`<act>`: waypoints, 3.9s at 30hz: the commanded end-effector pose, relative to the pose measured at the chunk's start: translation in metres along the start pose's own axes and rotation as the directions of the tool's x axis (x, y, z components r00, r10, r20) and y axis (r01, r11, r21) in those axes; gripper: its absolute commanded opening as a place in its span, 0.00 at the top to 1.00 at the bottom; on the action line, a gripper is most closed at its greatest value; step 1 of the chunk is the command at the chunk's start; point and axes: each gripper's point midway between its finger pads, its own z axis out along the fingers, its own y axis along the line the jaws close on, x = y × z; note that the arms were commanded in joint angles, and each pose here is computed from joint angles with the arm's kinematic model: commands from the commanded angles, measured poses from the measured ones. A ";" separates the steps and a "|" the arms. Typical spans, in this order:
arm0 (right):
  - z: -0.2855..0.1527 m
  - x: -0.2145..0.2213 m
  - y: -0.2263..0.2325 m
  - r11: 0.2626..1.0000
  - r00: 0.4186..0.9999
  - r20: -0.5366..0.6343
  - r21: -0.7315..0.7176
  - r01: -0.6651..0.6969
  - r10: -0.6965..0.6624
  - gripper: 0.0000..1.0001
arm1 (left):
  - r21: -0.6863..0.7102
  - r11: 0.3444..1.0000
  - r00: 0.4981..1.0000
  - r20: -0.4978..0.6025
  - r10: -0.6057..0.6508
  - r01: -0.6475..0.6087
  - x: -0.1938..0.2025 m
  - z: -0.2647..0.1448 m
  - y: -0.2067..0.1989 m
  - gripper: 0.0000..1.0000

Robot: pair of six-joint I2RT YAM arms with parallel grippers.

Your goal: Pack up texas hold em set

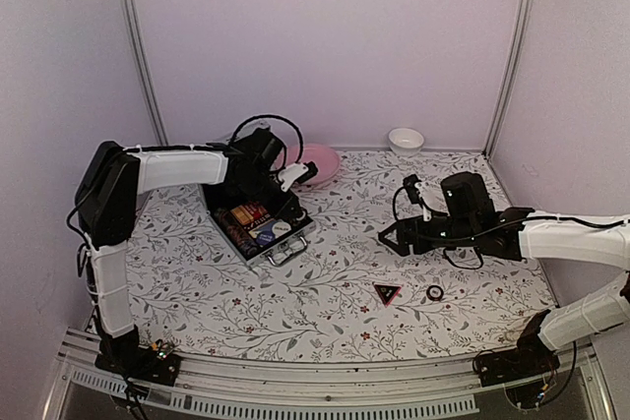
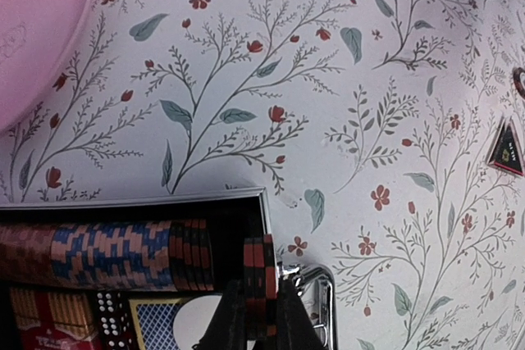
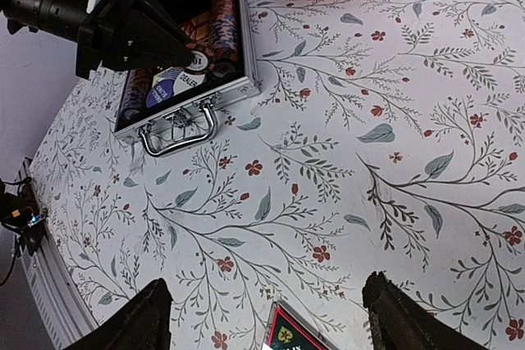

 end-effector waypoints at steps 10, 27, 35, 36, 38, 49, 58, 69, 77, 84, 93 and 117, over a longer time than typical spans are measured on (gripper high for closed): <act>-0.005 -0.005 -0.008 0.999 0.998 0.045 0.001 -0.039 0.039 0.18 | -0.056 0.998 0.998 -0.057 0.031 -0.034 0.003 0.014 0.013 1.00; -0.003 0.001 -0.009 0.999 0.998 0.031 -0.006 -0.053 0.053 0.18 | -0.056 0.997 0.995 -0.088 0.054 -0.059 0.008 0.026 0.007 1.00; -0.004 0.002 -0.010 0.998 0.998 0.030 -0.006 -0.057 0.057 0.19 | -0.116 0.991 0.992 -0.109 0.058 -0.071 0.010 0.027 0.016 1.00; -0.004 0.003 -0.010 0.998 0.998 0.029 -0.007 -0.058 0.058 0.19 | -0.127 0.989 0.992 -0.113 0.058 -0.072 0.011 0.027 0.018 1.00; -0.004 0.002 -0.010 0.998 0.998 0.030 -0.008 -0.059 0.059 0.19 | -0.160 0.983 0.990 -0.127 0.065 -0.085 0.013 0.027 0.021 1.00; -0.003 0.003 -0.008 0.998 0.998 0.027 -0.019 -0.063 0.063 0.19 | -0.281 0.949 0.982 -0.160 0.098 -0.140 0.015 0.029 0.028 1.00; -0.003 0.003 -0.007 0.997 0.997 0.027 -0.027 -0.065 0.066 0.19 | -0.324 0.934 0.983 -0.157 0.100 -0.147 0.013 0.025 0.031 0.77; -0.006 0.001 -0.006 0.997 0.997 0.034 -0.031 -0.064 0.065 0.19 | -0.311 0.941 0.987 -0.125 0.101 -0.135 0.004 0.018 0.027 0.70; -0.020 0.006 -0.016 0.995 0.996 -0.022 0.061 -0.081 0.082 0.18 | -0.265 0.962 0.993 0.074 0.089 -0.066 -0.047 -0.045 0.002 0.54; -0.042 0.034 -0.035 0.945 0.954 -0.153 0.244 -0.217 0.258 0.20 | -0.269 0.963 0.931 0.354 0.089 0.010 -0.085 -0.138 -0.019 0.35; -0.060 0.100 -0.077 0.770 0.823 -0.258 0.564 -0.298 0.507 0.22 | -0.240 0.935 0.780 0.623 -0.057 0.260 -0.057 -0.243 0.033 0.14; -0.036 0.149 -0.096 0.705 0.728 -0.360 0.669 -0.235 0.583 0.41 | -0.322 0.878 0.788 0.609 -0.094 0.354 -0.020 -0.258 0.069 0.13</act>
